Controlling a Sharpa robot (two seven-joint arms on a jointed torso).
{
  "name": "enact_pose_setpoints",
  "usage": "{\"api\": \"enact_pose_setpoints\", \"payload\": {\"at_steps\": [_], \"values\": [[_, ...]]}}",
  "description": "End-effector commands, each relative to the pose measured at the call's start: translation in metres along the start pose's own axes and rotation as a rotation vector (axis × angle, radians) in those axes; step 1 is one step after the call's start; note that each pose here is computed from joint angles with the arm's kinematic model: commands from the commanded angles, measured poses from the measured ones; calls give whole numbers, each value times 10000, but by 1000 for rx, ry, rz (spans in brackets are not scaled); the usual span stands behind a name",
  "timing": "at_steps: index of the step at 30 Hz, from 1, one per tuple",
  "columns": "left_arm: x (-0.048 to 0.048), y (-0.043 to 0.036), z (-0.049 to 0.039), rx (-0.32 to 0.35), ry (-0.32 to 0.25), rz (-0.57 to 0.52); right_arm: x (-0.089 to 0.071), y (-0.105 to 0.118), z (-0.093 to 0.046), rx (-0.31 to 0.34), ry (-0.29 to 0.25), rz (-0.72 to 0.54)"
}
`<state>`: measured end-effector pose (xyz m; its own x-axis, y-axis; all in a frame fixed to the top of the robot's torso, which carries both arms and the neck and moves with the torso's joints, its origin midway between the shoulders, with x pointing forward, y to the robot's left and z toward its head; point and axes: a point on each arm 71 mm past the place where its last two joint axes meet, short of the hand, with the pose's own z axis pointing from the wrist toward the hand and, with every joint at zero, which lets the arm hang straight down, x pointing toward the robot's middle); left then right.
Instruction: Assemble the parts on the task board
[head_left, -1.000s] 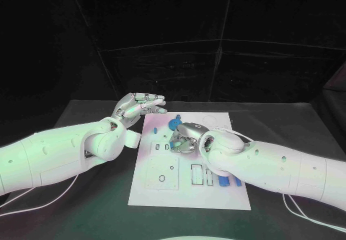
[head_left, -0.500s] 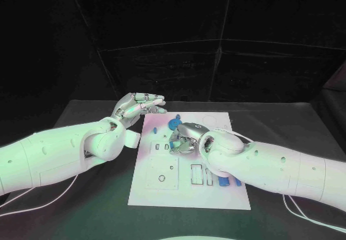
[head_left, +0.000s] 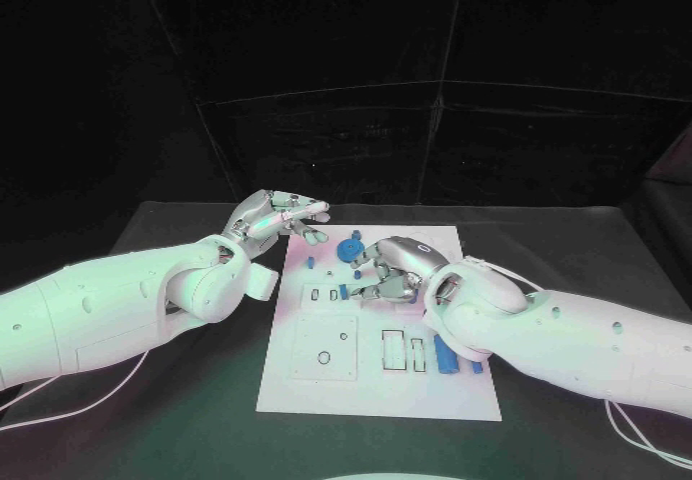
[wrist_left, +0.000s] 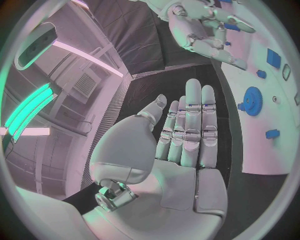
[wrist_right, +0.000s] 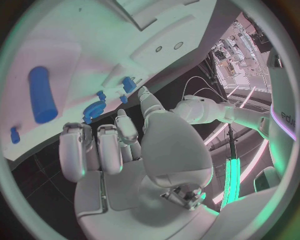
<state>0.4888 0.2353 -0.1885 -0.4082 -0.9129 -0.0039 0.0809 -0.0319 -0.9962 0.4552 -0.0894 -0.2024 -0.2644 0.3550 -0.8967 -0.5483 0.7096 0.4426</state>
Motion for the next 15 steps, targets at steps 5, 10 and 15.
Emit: {"api": "enact_pose_setpoints", "payload": {"at_steps": [5, 10, 15], "values": [[0, 39, 46, -305, 189, 327, -593, -155, -220, -101, -70, 322], [45, 16, 112, -474, 293, 549, -904, -396, -376, -39, -108, 411], [117, -10, 224, -617, 353, 732, -1086, -632, -483, 27, -150, 436]]}}
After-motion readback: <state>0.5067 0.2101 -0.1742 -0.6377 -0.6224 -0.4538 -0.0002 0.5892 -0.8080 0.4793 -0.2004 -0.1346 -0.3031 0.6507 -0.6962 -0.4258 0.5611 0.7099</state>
